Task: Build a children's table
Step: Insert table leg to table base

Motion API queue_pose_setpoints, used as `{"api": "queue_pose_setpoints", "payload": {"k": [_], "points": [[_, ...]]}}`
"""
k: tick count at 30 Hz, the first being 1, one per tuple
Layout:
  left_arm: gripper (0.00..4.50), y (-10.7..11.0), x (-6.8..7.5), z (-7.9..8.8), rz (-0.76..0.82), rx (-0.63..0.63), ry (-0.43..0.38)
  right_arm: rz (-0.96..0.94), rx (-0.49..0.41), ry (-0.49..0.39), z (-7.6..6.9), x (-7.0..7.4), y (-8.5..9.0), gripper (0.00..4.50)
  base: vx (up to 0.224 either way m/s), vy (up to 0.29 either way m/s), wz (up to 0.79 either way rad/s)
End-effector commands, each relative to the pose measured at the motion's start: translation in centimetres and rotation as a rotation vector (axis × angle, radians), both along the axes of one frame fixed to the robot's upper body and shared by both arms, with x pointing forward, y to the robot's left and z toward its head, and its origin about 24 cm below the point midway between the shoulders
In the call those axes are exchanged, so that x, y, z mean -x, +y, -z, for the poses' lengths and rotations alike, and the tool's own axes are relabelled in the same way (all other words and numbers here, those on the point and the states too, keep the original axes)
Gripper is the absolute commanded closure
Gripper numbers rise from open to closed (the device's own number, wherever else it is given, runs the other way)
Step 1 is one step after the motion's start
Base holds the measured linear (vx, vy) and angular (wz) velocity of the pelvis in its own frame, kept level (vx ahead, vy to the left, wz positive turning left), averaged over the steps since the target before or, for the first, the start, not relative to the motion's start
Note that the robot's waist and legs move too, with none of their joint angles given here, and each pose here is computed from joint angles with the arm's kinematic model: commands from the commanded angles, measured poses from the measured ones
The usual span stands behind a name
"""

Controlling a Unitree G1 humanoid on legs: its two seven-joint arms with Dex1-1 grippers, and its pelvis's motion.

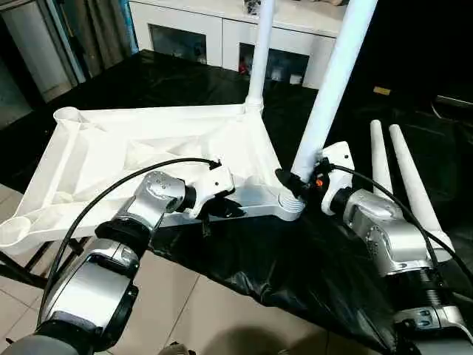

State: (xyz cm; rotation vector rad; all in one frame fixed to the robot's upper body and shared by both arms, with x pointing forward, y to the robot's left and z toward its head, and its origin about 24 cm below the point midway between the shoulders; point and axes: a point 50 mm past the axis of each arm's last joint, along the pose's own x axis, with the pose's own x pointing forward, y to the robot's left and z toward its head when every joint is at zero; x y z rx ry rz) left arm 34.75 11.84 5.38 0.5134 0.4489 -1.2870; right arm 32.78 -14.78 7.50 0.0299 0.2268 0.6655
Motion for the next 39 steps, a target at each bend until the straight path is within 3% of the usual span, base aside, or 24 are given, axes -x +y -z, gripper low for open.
{"api": "queue_pose_setpoints", "payload": {"k": [1, 11, 14, 24, 29, 31, 39], "points": [[4.5, 1.3, 0.3, 1.0, -0.04, -0.045, 0.047, -0.003, 0.017, -0.006, -0.2, -0.2, -0.1, 2.61, 0.0, 0.0, 0.0], [4.5, 0.8, 0.5, 0.4, -0.016, 0.038, 0.006, 0.031, -0.066, 0.05, 1.4, -0.1, -0.5, 2.61, 0.0, 0.0, 0.0], [4.5, 0.8, 0.5, 0.1, -0.014, 0.046, -0.009, 0.048, -0.101, 0.089, 2.8, 0.5, -1.0, 2.61, 0.0, 0.0, 0.0], [4.5, 1.2, 0.4, 0.3, -0.057, 0.022, -0.037, 0.085, -0.198, 0.095, 4.6, 2.2, -2.0, 2.61, 0.0, 0.0, 0.0], [4.5, 1.2, 0.3, 0.4, -0.071, 0.016, -0.041, 0.099, -0.115, 0.054, 5.2, 3.2, -2.2, 2.61, 0.0, 0.0, 0.0], [4.5, 1.1, 0.2, 0.4, -0.076, 0.014, -0.043, 0.081, -0.018, 0.027, 5.3, 3.4, -2.0, 2.61, 0.0, 0.0, 0.0], [4.5, 1.2, 0.4, 0.6, -0.064, -0.004, -0.036, -0.036, 0.084, 0.053, 5.0, 2.9, -0.7, 2.61, 0.0, 0.0, 0.0]]}}
